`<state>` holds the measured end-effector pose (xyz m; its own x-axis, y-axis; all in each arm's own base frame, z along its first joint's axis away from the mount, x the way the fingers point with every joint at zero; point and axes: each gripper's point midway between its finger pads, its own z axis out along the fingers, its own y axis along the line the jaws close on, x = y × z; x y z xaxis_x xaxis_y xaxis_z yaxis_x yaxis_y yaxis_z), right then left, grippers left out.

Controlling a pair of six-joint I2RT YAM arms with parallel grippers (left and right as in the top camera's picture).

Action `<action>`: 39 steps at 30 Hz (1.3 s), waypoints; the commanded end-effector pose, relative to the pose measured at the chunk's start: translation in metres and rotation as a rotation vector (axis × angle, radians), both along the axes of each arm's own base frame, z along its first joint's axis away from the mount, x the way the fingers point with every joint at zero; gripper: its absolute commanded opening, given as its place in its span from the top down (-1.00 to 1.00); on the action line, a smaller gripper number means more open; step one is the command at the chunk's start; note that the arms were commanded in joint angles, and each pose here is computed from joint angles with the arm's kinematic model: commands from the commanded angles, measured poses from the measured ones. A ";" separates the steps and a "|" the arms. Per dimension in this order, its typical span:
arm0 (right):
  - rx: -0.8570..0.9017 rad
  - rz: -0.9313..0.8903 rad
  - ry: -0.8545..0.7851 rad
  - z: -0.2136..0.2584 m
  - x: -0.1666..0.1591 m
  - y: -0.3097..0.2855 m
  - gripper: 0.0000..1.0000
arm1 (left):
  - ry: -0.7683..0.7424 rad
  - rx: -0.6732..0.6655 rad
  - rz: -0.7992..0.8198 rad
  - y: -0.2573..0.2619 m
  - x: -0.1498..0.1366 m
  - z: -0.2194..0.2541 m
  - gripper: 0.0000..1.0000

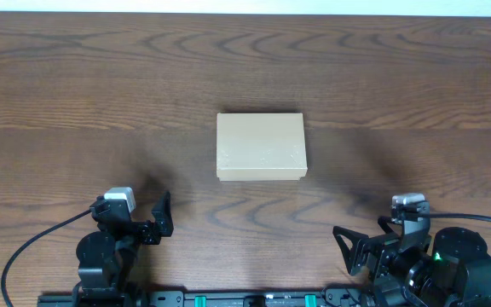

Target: Pack container

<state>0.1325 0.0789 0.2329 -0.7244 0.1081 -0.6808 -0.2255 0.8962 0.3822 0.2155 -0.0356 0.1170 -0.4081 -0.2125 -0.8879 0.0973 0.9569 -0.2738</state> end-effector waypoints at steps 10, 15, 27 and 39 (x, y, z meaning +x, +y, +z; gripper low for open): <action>-0.078 0.229 -0.209 -0.015 0.021 0.030 -0.99 | 0.013 -0.015 0.006 0.000 0.000 -0.007 -0.91; -0.103 0.343 -0.354 -0.046 0.032 0.055 -0.99 | 0.013 -0.015 0.006 0.000 0.000 -0.007 -0.91; -0.120 0.324 -0.407 -0.124 0.048 0.063 -0.98 | 0.013 -0.015 0.006 0.000 0.000 -0.007 -0.91; -0.103 0.240 -0.514 -0.105 0.059 0.052 -0.98 | 0.013 -0.015 0.006 0.000 0.000 -0.007 -0.91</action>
<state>0.1882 0.1348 0.1238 -0.3233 -0.1086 -0.9400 -0.5739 0.8124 0.1035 0.2159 -0.0356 0.1176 -0.4050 -0.2130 -0.8892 0.0977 0.9568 -0.2737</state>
